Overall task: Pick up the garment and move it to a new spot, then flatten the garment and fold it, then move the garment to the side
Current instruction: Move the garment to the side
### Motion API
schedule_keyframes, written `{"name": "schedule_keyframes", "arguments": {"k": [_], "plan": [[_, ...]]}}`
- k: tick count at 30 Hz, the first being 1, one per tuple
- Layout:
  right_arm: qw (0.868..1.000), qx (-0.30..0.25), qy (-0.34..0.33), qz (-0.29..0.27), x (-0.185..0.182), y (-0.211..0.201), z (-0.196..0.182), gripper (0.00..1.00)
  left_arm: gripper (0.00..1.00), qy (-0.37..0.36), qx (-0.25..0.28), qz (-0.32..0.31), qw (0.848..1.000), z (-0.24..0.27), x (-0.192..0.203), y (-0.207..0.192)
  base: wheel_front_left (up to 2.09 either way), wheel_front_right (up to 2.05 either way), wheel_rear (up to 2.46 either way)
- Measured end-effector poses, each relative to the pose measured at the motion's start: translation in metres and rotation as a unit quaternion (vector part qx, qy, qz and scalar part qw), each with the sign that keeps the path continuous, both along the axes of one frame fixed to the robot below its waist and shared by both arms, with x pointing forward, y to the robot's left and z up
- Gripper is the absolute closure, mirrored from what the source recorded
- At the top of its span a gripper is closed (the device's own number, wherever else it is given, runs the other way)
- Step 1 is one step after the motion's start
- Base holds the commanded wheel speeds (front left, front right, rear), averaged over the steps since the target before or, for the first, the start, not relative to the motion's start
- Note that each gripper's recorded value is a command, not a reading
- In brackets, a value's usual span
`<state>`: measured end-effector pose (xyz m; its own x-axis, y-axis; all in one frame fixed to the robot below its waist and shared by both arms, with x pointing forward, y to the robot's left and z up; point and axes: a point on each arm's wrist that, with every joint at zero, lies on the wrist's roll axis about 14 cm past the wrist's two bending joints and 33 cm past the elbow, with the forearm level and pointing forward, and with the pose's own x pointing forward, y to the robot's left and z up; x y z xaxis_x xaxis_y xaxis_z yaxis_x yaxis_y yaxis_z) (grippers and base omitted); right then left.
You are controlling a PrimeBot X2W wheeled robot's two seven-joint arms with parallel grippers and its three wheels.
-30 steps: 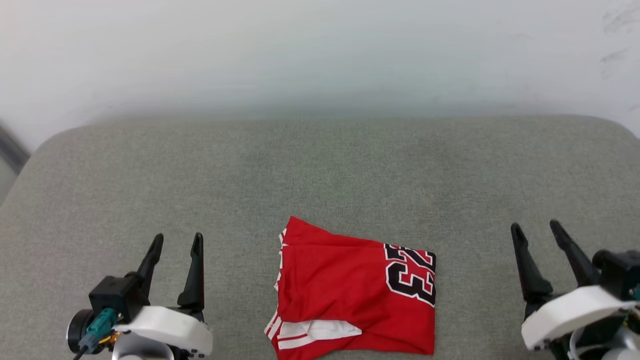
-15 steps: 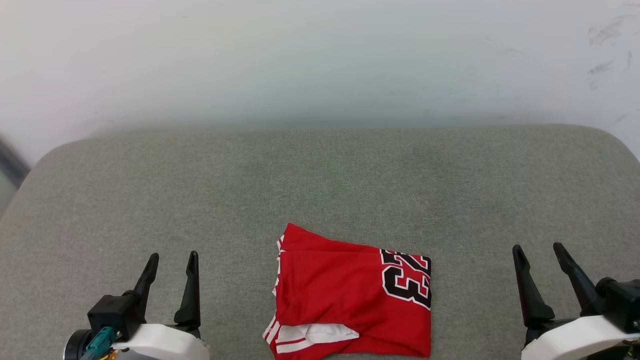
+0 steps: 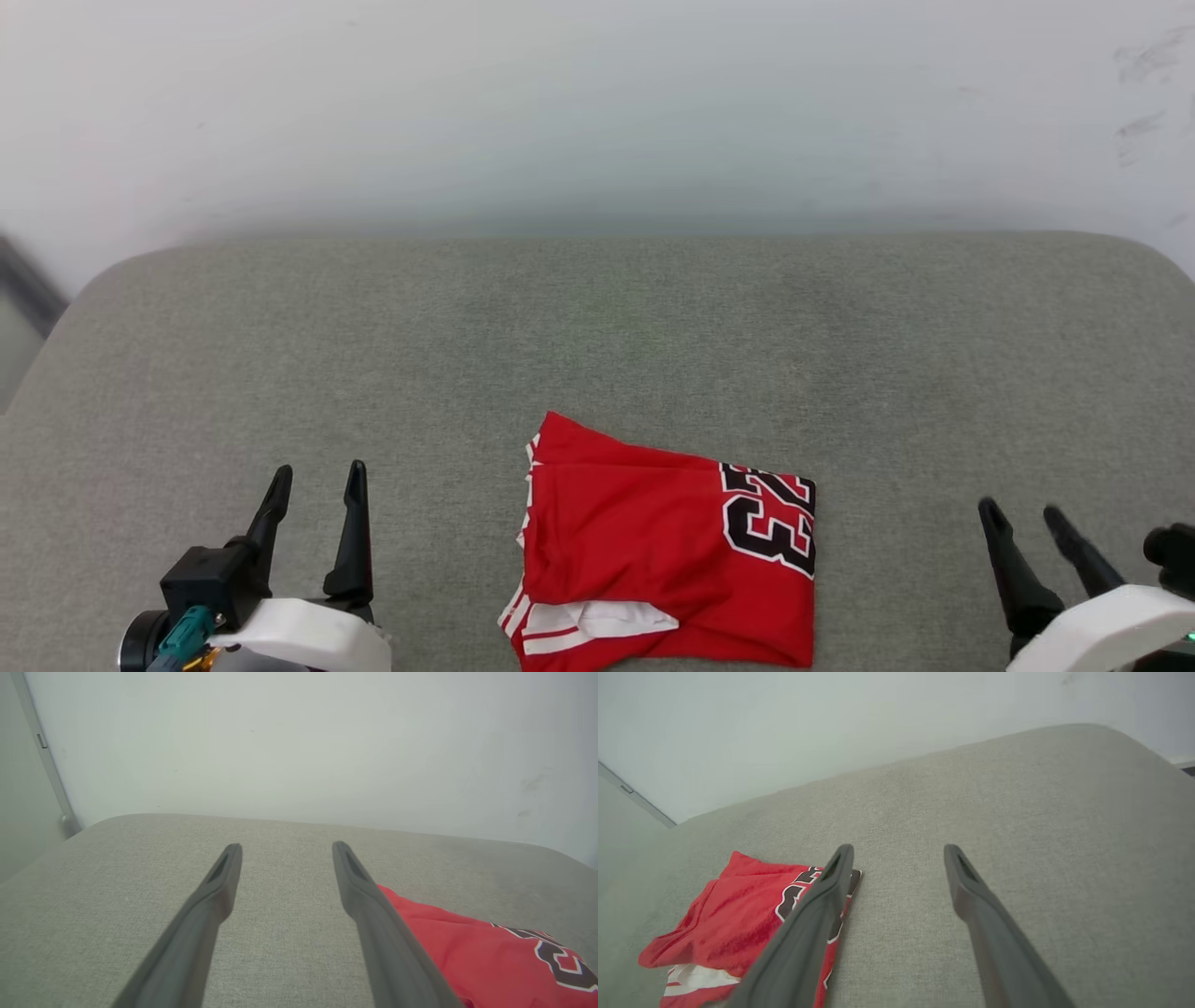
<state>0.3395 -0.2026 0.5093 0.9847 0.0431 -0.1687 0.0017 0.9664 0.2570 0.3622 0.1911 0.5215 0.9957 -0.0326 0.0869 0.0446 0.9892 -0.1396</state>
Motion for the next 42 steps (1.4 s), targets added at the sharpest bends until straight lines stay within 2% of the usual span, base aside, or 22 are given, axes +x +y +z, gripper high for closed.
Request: {"name": "schedule_keyframes", "arguments": {"k": [3,5,8,11,12,18,25,26,28,30,32,34,36,39,42], "plan": [[0.996,0.039,0.08,0.003,-0.002,-0.01,-0.03,0.0,0.0,-0.003,-0.003,0.007,1.0,0.001,0.0,0.003,0.0,0.0,0.0],[0.989,0.056,0.139,0.012,-0.004,-0.016,-0.05,0.0,0.0,-0.007,-0.006,0.013,1.0,0.003,-0.001,0.006,0.0,0.0,0.0],[0.967,0.108,0.228,0.03,-0.009,-0.012,-0.079,0.0,0.0,-0.011,-0.01,0.021,1.0,0.005,0.001,0.009,0.0,0.0,0.0],[0.943,0.155,0.289,0.055,-0.006,0.002,-0.097,0.0,0.0,-0.013,-0.009,0.026,1.0,0.005,0.004,0.012,0.0,0.0,0.0],[0.939,0.165,0.295,0.067,0.0,0.01,-0.097,0.0,0.0,-0.014,-0.009,0.03,0.999,0.006,0.005,0.015,0.0,0.0,0.0],[0.894,0.258,0.342,0.13,0.021,0.066,-0.113,0.0,0.0,-0.007,-0.009,0.042,0.999,-0.001,0.016,0.024,0.0,0.0,0.0],[0.848,0.326,0.381,0.173,0.041,0.113,-0.133,0.02,0.0,0.009,0.0,0.054,0.999,-0.013,0.028,0.036,0.0,0.0,0.0],[0.842,0.334,0.384,0.177,0.042,0.117,-0.134,0.54,0.0,0.009,0.001,0.055,0.998,-0.014,0.028,0.037,0.0,0.0,0.0],[0.833,0.347,0.388,0.186,0.044,0.125,-0.134,1.0,0.0,0.012,0.002,0.059,0.998,-0.016,0.027,0.04,0.0,0.0,0.0],[0.828,0.354,0.389,0.196,0.043,0.132,-0.131,1.0,0.0,0.011,0.002,0.06,0.998,-0.015,0.027,0.04,0.0,0.0,0.0],[0.826,0.354,0.387,0.204,0.041,0.138,-0.128,1.0,0.0,0.008,0.002,0.06,0.998,-0.014,0.026,0.04,0.0,0.0,0.0],[0.834,0.34,0.38,0.209,0.041,0.138,-0.124,1.0,0.0,0.006,0.0,0.055,0.998,-0.012,0.026,0.037,0.0,0.0,0.0],[0.852,0.308,0.364,0.215,0.044,0.134,-0.117,1.0,0.0,0.001,0.001,0.05,0.999,-0.009,0.026,0.034,0.0,0.0,0.0],[0.888,0.221,0.34,0.216,0.049,0.117,-0.11,1.0,0.0,-0.002,0.004,0.041,0.999,-0.008,0.027,0.029,0.0,0.0,0.0],[0.91,0.138,0.327,0.213,0.047,0.097,-0.106,1.0,0.0,-0.006,0.003,0.023,1.0,-0.006,0.028,0.017,0.0,0.0,0.0]]}}
